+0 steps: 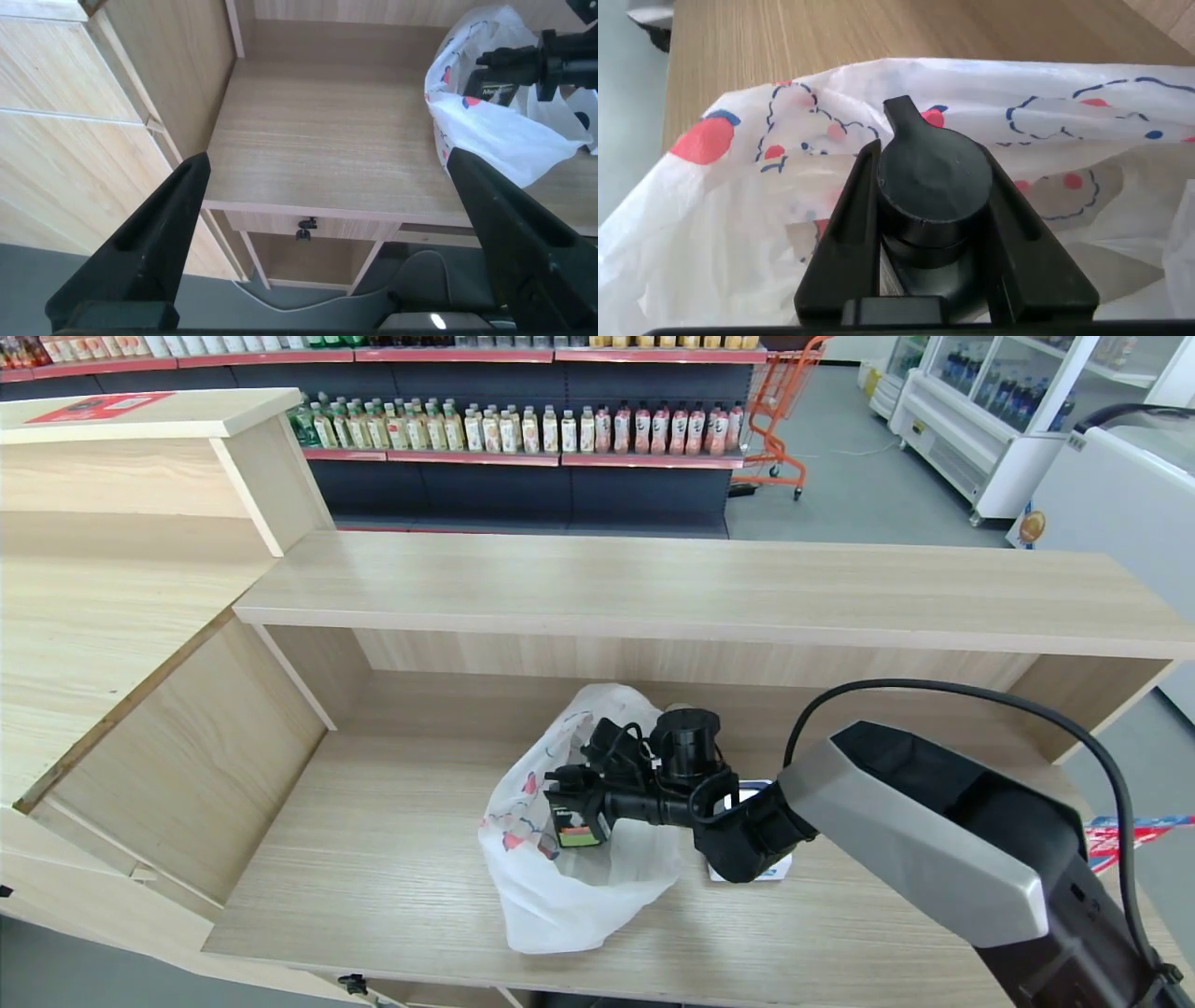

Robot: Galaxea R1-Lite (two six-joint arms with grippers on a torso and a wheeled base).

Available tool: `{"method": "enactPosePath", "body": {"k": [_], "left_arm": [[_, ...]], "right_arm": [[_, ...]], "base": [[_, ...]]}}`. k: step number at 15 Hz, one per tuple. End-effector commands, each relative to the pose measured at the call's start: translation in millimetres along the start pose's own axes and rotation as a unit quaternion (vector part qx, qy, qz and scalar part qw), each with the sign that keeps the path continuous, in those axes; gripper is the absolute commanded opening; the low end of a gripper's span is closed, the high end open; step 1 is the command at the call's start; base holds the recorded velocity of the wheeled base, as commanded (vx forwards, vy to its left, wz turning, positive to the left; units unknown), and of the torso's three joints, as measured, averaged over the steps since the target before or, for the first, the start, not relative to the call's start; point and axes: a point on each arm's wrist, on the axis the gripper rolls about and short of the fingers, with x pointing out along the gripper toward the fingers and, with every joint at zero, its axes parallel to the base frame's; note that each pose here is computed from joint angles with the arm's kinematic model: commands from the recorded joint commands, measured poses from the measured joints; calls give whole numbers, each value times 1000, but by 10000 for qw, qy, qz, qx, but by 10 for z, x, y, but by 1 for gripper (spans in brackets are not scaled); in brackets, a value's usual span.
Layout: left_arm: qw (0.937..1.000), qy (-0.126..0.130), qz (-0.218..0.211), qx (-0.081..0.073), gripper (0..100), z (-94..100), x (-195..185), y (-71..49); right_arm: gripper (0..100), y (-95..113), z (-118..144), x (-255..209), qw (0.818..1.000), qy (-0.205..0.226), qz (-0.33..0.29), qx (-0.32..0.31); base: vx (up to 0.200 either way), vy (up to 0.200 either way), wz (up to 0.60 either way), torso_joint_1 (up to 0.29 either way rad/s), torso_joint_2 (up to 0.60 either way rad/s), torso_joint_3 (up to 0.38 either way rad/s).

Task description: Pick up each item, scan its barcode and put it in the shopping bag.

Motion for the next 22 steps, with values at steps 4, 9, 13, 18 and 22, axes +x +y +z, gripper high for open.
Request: {"method": "enactPosePath", "body": {"k": [4, 9, 13, 18, 22], "left_arm": [[10000, -5, -2, -1, 100, 1, 0, 0], [10000, -5, -2, -1, 100, 1, 0, 0], [10000, -5, -2, -1, 100, 1, 0, 0], [10000, -5, -2, -1, 100, 1, 0, 0], [10000, -5, -2, -1, 100, 1, 0, 0]], "right_arm": [[100, 86, -135, 58, 9998, 108, 110, -129], [100, -110, 447, -284, 9982, -224, -145, 540], [100, -188, 787, -753, 9922, -277, -401, 1148], [100, -183, 1277, -2239, 9642, 163, -1843, 1899], [100, 119, 1254, -3191, 9088, 386, -3201, 2648]], "base": [[0, 0, 0, 0, 0, 0], [0, 0, 0, 0, 0, 0], [0, 0, 0, 0, 0, 0], [0, 0, 0, 0, 0, 0], [0, 0, 0, 0, 0, 0]]}}
